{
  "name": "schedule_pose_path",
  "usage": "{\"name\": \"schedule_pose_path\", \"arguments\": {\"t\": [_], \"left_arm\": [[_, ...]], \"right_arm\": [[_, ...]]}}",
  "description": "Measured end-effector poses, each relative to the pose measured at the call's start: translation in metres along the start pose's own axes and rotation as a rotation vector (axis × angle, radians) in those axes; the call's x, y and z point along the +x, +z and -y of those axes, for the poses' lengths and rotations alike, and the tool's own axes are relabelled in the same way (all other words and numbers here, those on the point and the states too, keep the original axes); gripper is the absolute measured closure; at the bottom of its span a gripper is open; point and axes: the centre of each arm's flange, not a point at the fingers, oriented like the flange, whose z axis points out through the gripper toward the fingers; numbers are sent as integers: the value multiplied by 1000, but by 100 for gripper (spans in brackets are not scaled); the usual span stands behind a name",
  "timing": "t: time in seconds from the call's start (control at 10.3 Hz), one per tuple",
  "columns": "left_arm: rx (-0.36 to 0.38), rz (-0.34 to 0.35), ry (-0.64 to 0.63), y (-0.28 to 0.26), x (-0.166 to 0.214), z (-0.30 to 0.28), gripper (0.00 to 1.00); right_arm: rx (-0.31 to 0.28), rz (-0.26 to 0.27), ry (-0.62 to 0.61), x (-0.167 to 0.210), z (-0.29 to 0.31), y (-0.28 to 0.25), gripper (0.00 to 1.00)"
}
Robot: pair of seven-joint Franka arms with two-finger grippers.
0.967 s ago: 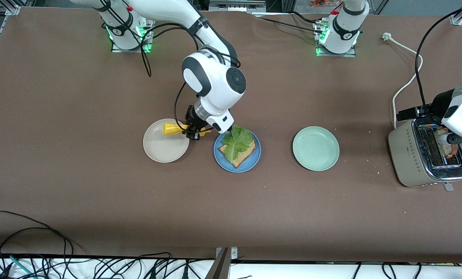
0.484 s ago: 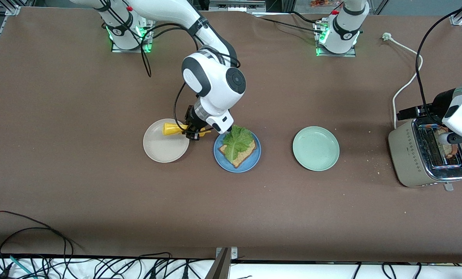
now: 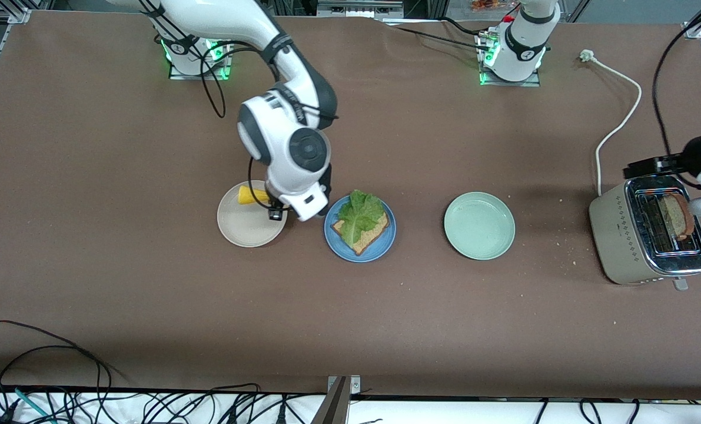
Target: Make sandwich in blue plate with both arms
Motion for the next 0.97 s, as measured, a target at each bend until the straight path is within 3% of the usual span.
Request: {"name": "schedule_pose_path", "arguments": {"t": [0.29, 0.58, 0.77, 0.97], "left_arm": [[81, -29, 21, -18, -7, 74, 0], [65, -46, -12, -7, -2, 118, 0], [55, -64, -14, 13, 17, 128, 0], [36, -36, -14, 39, 31, 136, 0]], "right_arm": [[88, -242, 64, -69, -21, 4, 88], [175, -498, 8, -131, -38, 31, 88], [200, -643, -30, -181, -57, 60, 88], [200, -794, -79, -240, -69, 105, 88]]}}
